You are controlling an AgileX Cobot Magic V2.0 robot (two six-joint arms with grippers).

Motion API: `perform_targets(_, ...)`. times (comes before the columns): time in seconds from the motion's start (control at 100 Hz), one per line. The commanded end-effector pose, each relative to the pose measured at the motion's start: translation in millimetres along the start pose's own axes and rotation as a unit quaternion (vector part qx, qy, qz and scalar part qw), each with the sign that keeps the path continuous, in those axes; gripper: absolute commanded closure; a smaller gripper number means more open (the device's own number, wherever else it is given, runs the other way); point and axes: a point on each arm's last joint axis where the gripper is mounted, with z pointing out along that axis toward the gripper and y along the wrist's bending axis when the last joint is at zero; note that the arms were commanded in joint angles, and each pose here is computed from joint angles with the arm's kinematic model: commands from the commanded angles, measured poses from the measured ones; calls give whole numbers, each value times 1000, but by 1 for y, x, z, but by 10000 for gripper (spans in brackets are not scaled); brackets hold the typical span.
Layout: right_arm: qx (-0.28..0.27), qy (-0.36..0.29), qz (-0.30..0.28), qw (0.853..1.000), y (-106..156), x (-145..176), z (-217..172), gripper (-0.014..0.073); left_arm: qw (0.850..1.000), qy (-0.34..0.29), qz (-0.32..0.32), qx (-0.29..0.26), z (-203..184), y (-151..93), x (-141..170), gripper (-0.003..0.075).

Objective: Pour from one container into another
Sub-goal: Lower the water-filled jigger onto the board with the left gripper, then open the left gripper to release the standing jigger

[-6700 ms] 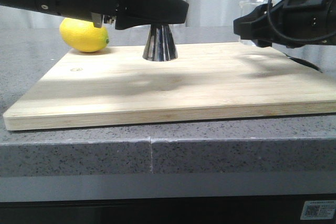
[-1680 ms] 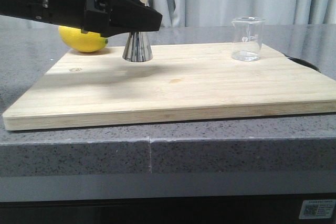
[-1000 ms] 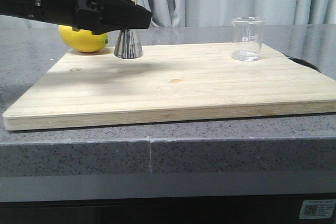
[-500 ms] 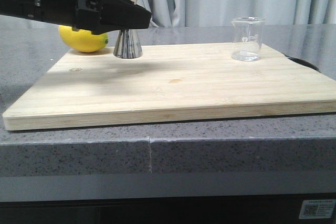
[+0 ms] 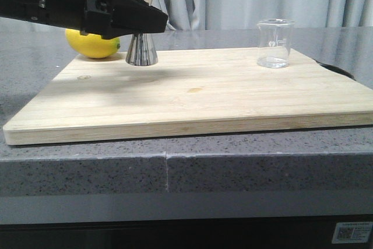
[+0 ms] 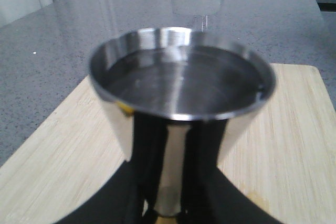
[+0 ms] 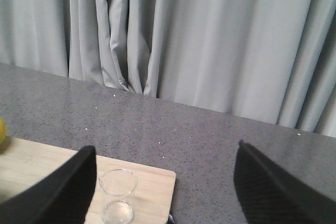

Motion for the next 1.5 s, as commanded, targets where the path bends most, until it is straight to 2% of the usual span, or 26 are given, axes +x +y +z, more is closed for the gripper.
perform_targets(0.0,-2,-47,0,999,-1,-14,-2,101,998,-63,-1,-7,-4,3,-25,713)
perform_targets(0.4,-2,-47,0,999,-1,-14,-2,101,996,-75,-29,27,4,3,-8,713)
perform_targets(1.49,-2,-47,1,999,-1,-14,-2,101,997,-73,-30,25,4,3,-8,706)
